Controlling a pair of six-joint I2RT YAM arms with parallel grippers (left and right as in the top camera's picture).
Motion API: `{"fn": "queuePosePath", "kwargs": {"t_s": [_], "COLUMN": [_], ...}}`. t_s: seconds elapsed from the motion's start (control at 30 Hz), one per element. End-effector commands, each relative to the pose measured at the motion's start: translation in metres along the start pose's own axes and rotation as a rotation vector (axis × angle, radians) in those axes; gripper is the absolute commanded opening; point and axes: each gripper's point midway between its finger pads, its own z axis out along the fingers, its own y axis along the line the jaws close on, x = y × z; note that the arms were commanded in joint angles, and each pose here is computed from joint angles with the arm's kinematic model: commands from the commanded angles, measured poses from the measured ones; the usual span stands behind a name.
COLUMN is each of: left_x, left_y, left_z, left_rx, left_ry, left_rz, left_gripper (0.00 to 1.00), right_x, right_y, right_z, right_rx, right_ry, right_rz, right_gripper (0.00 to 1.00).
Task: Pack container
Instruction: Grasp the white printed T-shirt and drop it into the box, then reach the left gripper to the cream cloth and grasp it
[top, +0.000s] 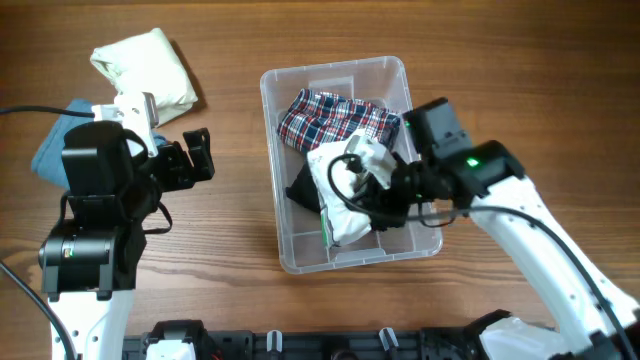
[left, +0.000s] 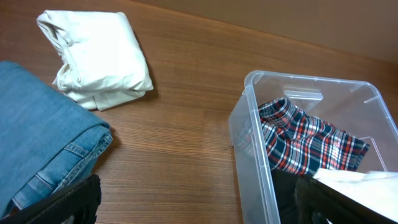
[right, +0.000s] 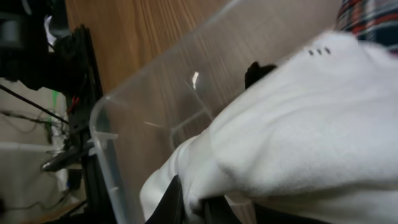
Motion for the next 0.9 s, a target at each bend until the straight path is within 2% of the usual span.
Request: {"fn": "queuePosePath", "kwargs": {"t_s": [0.0, 0.03, 0.07, 0.1, 0.13, 0.17, 0.2, 0.33, 0.4, 0.43, 0.47, 0.5, 0.6, 0.7, 0.8, 0.87], "left_x": [-0.008, -0.008, -0.008, -0.008, -0.008, -0.009, -0.009, -0.008, -0.009, -0.008, -0.009, -0.009, -0.009, -0.009, -0.009, -0.008], "left_y": [-0.003, -0.003, -0.003, -0.003, -0.003, -0.003, -0.003, -0.003, -0.003, -0.003, -0.003, -0.003, -0.003, -0.003, -0.003, -0.003], "left_z": [-0.005, -0.005, -0.005, -0.005, -0.005, -0.005, -0.005, -0.005, -0.005, -0.005, -0.005, -0.005, -0.005, -0.005, -0.005, -0.005], "left_rx": [0.006, 0.006, 0.007, 0.006, 0.007, 0.007, 0.007, 0.007, 0.007, 0.007, 0.007, 0.007, 0.007, 0.007, 0.007, 0.007], "left_ry": [-0.024, -0.024, -0.025, -0.024, -0.025, -0.025, -0.025, -0.025, -0.025, -0.025, -0.025, -0.025, -0.025, -0.025, -0.025, -0.025], "left_rz": [0.003, 0.003, 0.003, 0.003, 0.003, 0.003, 0.003, 0.003, 0.003, 0.003, 0.003, 0.003, 0.003, 0.003, 0.003, 0.003], "left_gripper": [1.00, 1.00, 1.00, 1.00, 1.00, 1.00, 1.00, 1.00, 1.00, 1.00, 1.00, 1.00, 1.00, 1.00, 1.00, 1.00], "right_x": [0.006, 0.017, 0.031, 0.046, 0.061, 0.073, 0.079, 0.060, 0.041, 0.030, 0.010, 0.001, -0.012, 0.000, 0.023, 0.040], "right_y": [-0.015, -0.029, -0.045, -0.061, -0.081, -0.097, -0.104, -0.103, -0.097, -0.094, -0.085, -0.081, -0.071, -0.074, -0.082, -0.105], "right_z": [0.010, 0.011, 0.007, -0.001, -0.015, -0.033, -0.046, -0.061, -0.066, -0.070, -0.077, -0.079, -0.073, -0.052, -0.006, 0.033], "right_rx": [0.037, 0.117, 0.228, 0.354, 0.526, 0.696, 0.793, 0.820, 0.783, 0.765, 0.720, 0.701, 0.620, 0.578, 0.513, 0.493], "right_ry": [0.056, 0.103, 0.158, 0.210, 0.246, 0.253, 0.250, 0.159, 0.109, 0.080, 0.024, -0.003, -0.038, 0.041, 0.161, 0.232], "right_rz": [0.110, 0.208, 0.320, 0.404, 0.513, 0.630, 0.675, 0.632, 0.541, 0.497, 0.415, 0.384, 0.311, 0.312, 0.333, 0.362], "right_gripper": [0.04, 0.12, 0.25, 0.33, 0.53, 0.55, 0.59, 0.62, 0.57, 0.50, 0.25, 0.06, 0.04, 0.04, 0.04, 0.04]}}
